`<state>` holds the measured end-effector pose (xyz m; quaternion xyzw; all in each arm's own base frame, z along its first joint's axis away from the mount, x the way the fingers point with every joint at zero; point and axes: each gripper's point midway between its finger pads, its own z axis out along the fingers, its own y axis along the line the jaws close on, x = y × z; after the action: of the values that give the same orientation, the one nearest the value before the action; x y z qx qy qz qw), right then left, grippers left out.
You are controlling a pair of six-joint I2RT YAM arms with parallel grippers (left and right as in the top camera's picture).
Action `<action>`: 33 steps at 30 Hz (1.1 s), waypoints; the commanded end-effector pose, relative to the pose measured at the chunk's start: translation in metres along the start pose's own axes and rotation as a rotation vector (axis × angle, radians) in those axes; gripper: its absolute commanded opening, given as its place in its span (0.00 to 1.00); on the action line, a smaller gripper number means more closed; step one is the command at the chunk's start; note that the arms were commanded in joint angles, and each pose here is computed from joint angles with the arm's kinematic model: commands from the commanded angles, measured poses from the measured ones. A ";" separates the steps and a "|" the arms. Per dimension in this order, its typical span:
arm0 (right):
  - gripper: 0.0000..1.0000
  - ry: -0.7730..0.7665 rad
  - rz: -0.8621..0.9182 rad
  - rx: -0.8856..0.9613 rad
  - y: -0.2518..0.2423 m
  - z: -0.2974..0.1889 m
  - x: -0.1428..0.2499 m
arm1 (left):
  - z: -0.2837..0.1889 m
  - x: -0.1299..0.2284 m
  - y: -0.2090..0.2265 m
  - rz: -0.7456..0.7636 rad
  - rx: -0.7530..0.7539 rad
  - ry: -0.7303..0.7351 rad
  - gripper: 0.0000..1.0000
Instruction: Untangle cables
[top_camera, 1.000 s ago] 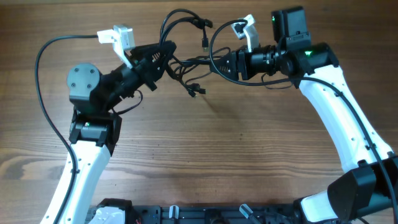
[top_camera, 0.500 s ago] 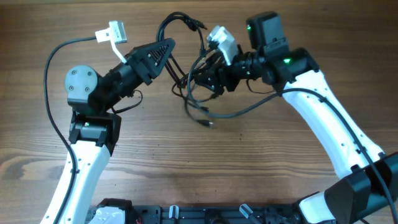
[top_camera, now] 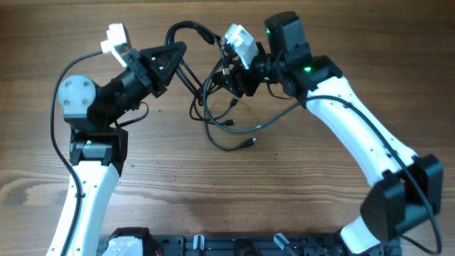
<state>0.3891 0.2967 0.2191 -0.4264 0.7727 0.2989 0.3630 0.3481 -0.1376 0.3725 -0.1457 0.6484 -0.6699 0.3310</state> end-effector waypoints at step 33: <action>0.04 0.282 0.926 0.389 -0.123 -0.059 0.149 | -0.079 -0.047 0.145 0.081 -0.675 -0.285 0.04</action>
<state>0.4159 0.1669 0.1118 0.0089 0.9556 0.2653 0.1281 0.3632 -0.0848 0.2388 -0.3134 0.7579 -0.5010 0.2764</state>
